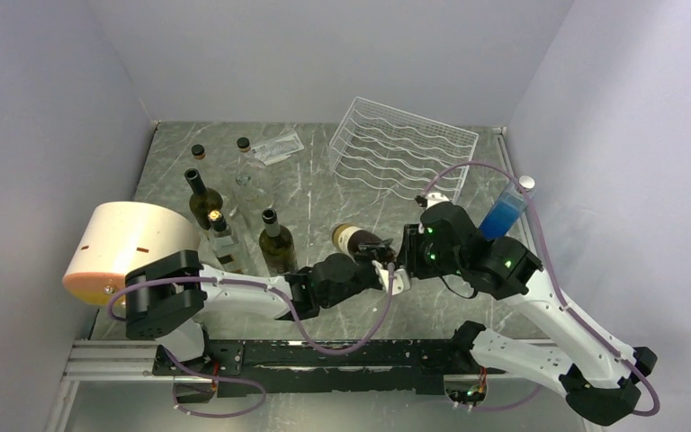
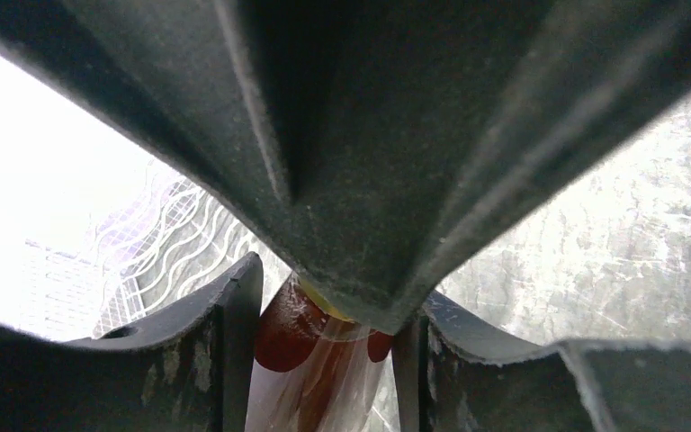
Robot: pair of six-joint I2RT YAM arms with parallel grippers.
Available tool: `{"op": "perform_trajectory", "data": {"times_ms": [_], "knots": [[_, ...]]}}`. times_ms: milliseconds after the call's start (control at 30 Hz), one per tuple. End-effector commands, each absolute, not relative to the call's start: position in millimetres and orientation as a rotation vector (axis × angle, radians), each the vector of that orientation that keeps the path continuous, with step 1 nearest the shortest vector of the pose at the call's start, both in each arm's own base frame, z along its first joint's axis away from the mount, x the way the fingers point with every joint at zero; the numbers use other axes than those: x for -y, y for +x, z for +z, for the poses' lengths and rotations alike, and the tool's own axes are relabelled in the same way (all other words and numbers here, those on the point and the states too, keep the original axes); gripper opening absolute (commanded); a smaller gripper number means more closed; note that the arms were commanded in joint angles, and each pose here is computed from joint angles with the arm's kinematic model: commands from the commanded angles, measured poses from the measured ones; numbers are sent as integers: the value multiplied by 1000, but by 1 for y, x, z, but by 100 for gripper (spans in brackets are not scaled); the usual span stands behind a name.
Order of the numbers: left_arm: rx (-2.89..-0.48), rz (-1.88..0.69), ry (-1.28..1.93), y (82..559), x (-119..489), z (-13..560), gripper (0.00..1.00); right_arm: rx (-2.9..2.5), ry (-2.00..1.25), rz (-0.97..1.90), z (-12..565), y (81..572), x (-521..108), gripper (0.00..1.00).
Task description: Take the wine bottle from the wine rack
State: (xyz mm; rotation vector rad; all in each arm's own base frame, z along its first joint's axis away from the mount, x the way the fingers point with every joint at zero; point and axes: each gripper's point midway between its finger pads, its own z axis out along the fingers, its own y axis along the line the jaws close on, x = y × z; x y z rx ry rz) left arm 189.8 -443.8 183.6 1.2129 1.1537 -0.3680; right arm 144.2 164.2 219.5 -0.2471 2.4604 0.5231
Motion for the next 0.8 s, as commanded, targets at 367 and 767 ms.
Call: {"op": "perform_trajectory", "data": {"times_ms": [367,767], "knots": [[-1336,-531,893,196,430,228,8,-2192,-63,659,257,196,-199,43],[-1364,-565,834,196,423,236,7,-2195,-68,688,246,201,-210,51]]}}
